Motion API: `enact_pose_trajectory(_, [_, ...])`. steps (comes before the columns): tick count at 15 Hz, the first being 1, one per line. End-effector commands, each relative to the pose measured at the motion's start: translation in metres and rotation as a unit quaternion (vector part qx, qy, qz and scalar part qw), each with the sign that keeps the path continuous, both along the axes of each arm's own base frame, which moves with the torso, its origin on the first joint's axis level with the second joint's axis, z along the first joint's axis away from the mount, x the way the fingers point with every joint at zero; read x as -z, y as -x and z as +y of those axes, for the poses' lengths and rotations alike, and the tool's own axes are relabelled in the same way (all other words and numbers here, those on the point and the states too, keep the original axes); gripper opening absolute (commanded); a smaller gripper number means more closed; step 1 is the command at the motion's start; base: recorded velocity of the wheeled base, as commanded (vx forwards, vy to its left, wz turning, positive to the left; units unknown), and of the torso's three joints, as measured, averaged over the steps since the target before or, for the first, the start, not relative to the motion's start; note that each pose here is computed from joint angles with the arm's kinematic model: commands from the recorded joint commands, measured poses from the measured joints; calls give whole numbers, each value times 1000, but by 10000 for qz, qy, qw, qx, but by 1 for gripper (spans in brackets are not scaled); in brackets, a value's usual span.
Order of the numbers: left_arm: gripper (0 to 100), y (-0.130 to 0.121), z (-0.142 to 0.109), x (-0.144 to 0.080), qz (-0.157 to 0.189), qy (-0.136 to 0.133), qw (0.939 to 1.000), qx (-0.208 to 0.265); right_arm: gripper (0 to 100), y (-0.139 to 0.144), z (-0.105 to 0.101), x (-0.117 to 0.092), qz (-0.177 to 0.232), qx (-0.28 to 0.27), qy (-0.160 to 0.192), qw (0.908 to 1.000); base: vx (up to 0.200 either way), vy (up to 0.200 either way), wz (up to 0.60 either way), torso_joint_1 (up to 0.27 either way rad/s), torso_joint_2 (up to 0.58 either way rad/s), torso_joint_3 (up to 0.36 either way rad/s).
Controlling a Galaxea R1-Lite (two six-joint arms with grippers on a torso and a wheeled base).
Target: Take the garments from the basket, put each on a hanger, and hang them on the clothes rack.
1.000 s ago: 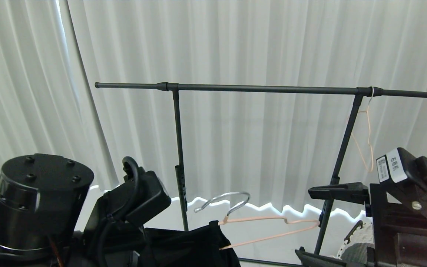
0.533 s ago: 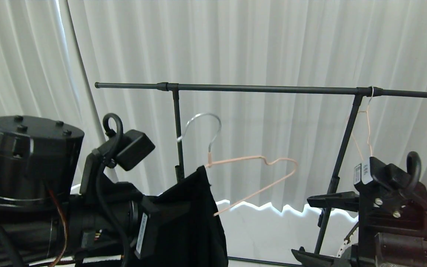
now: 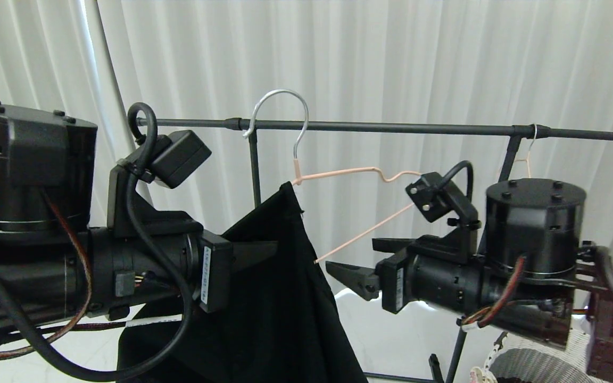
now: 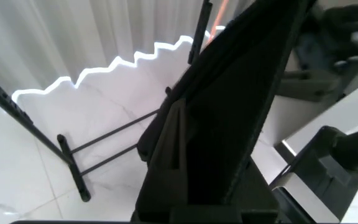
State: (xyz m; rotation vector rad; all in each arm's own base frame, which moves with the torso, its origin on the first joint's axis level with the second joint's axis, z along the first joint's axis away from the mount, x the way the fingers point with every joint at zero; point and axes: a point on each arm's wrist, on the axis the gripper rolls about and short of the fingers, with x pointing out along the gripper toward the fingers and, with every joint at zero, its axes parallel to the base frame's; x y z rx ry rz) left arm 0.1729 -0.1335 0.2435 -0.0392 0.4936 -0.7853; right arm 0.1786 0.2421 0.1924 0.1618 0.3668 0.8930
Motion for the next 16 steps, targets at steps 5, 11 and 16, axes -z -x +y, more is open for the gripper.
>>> enact_pose_trajectory(5, [0,-3,-2,0,17,24,10000,54,100,6,36,24,122,-259,168,9994,0,0,0,0,0,0])
enact_pose_trajectory(11, [0,2,2,-7,-95,108,9999,71,100,11,39,39,239,-250,421,9985,0,0,0,0,0,0])
enact_pose_trajectory(16, [0,11,5,-16,-239,267,9990,265,100,2,45,65,308,283,838,9956,0,0,0,0,0,0])
